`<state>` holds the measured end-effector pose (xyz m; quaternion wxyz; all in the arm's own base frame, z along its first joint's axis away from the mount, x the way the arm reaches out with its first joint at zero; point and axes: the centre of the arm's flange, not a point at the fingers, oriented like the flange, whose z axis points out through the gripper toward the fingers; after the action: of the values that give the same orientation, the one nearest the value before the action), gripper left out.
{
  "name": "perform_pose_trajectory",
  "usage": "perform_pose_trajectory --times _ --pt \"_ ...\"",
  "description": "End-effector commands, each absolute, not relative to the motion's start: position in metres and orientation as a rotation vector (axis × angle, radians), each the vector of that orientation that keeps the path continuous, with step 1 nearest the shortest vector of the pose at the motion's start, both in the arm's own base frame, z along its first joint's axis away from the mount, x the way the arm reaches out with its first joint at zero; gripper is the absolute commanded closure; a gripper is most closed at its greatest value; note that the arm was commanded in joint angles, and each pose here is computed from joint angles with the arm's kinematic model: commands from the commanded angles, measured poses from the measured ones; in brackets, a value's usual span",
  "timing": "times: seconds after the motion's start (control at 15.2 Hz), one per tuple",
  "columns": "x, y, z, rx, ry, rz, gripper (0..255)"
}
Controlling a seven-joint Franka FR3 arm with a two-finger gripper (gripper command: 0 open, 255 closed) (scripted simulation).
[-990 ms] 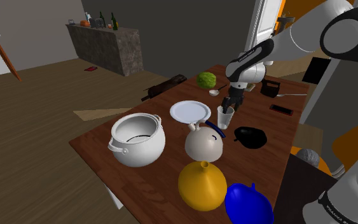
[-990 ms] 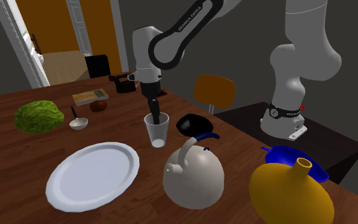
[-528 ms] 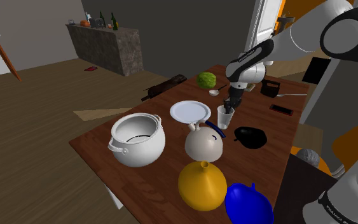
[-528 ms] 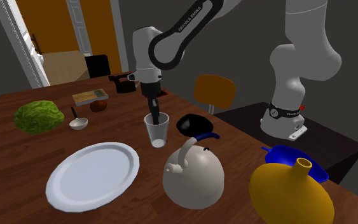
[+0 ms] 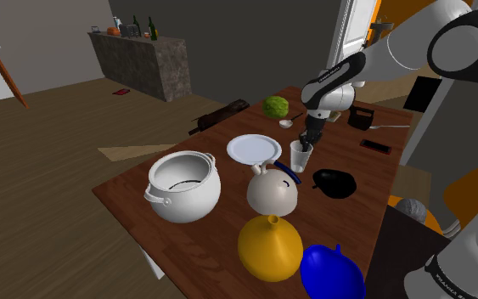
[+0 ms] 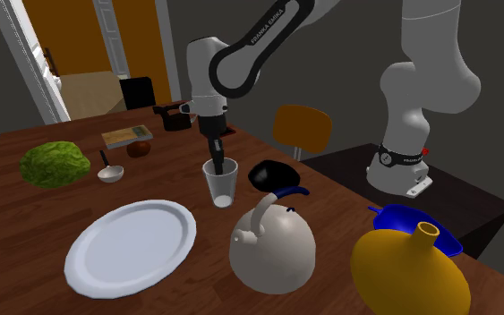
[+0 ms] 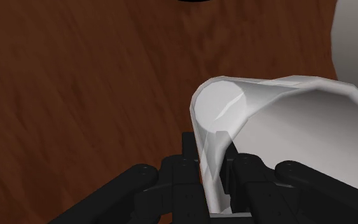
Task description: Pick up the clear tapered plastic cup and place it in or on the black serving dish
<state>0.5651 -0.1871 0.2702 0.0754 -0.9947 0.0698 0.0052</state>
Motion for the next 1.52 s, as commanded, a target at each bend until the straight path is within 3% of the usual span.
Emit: perform_pose_trajectory --times 0.0,1.45 --pt "0.565 -0.187 0.275 -2.983 0.209 0.017 255" --pt "0.565 -0.187 0.391 -2.983 0.209 0.017 255"
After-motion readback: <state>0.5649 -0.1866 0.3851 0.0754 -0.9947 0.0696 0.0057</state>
